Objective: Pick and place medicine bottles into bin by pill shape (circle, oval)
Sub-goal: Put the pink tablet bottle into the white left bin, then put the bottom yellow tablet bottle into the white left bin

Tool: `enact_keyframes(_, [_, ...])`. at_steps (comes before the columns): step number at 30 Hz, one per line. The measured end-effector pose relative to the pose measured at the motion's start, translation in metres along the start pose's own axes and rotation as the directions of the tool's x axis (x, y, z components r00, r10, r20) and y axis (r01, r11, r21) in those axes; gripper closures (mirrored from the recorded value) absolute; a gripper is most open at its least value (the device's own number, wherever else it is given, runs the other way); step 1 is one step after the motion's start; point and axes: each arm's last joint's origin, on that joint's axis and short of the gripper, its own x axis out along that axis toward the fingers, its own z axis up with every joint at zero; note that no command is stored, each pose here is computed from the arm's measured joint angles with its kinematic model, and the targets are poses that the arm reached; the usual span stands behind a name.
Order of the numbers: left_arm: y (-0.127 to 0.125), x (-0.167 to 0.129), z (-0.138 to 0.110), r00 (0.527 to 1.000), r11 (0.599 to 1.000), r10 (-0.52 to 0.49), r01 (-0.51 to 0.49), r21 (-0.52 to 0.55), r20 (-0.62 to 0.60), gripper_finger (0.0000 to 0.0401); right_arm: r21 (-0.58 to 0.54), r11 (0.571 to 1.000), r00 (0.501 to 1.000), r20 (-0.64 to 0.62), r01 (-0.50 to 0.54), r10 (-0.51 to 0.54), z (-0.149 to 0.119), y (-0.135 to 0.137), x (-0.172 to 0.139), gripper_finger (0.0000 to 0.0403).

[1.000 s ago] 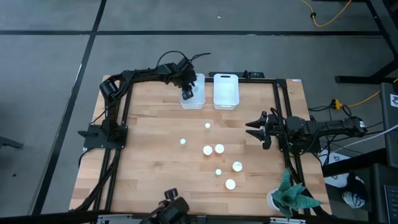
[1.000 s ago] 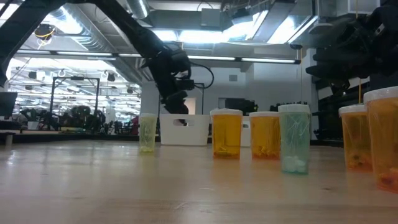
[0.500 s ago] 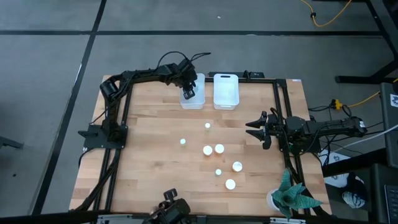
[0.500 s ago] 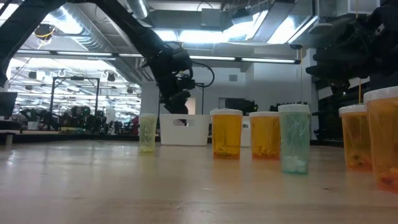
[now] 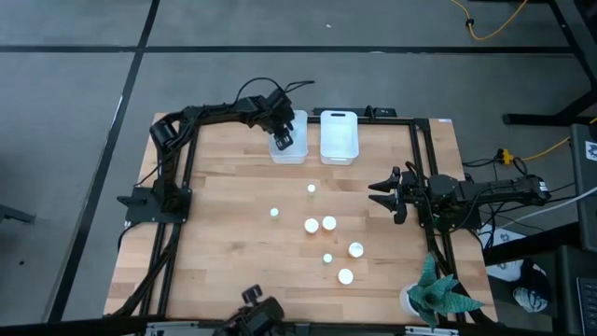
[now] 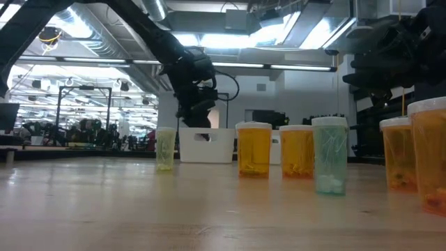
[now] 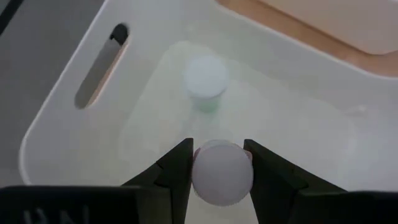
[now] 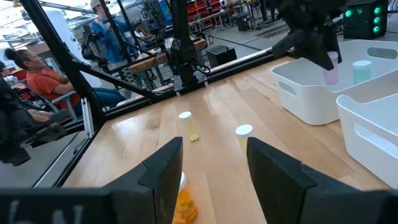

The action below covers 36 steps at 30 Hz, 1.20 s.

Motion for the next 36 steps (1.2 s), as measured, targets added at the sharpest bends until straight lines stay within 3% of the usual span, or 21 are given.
enact_keyframes(7, [0.006,0.000,-0.001,1.000,1.000,0.007,-0.007,-0.015,-0.006,0.0266,0.000,1.000,1.000,0.000,0.000,0.000,0.000,0.000,0.000,0.0222])
enact_keyframes(16, [0.006,0.000,-0.002,1.000,1.000,0.023,-0.023,-0.013,-0.014,0.0197,0.000,1.000,1.000,0.000,0.000,0.000,0.000,0.000,0.000,0.0222])
enact_keyframes(22, [0.006,-0.005,0.004,0.999,0.999,0.031,-0.030,-0.012,0.042,0.0189,0.000,1.000,1.000,0.000,0.000,0.000,0.000,0.000,0.000,0.0222])
enact_keyframes(26, [0.002,-0.023,0.010,0.994,0.999,0.040,-0.040,-0.004,0.100,0.0190,0.000,1.000,1.000,0.000,0.000,0.000,0.000,0.000,0.000,0.0222])
enact_keyframes(30, [-0.011,-0.053,0.008,0.997,0.999,0.007,-0.004,-0.032,0.076,0.0188,0.000,1.000,1.000,-0.002,0.001,-0.001,0.000,0.000,0.000,0.0222])
enact_keyframes(36, [-0.056,-0.108,-0.021,0.977,0.990,-0.142,0.141,-0.022,-0.157,0.0197,-0.001,1.000,1.000,-0.003,0.001,-0.001,0.000,0.000,0.000,0.0222])
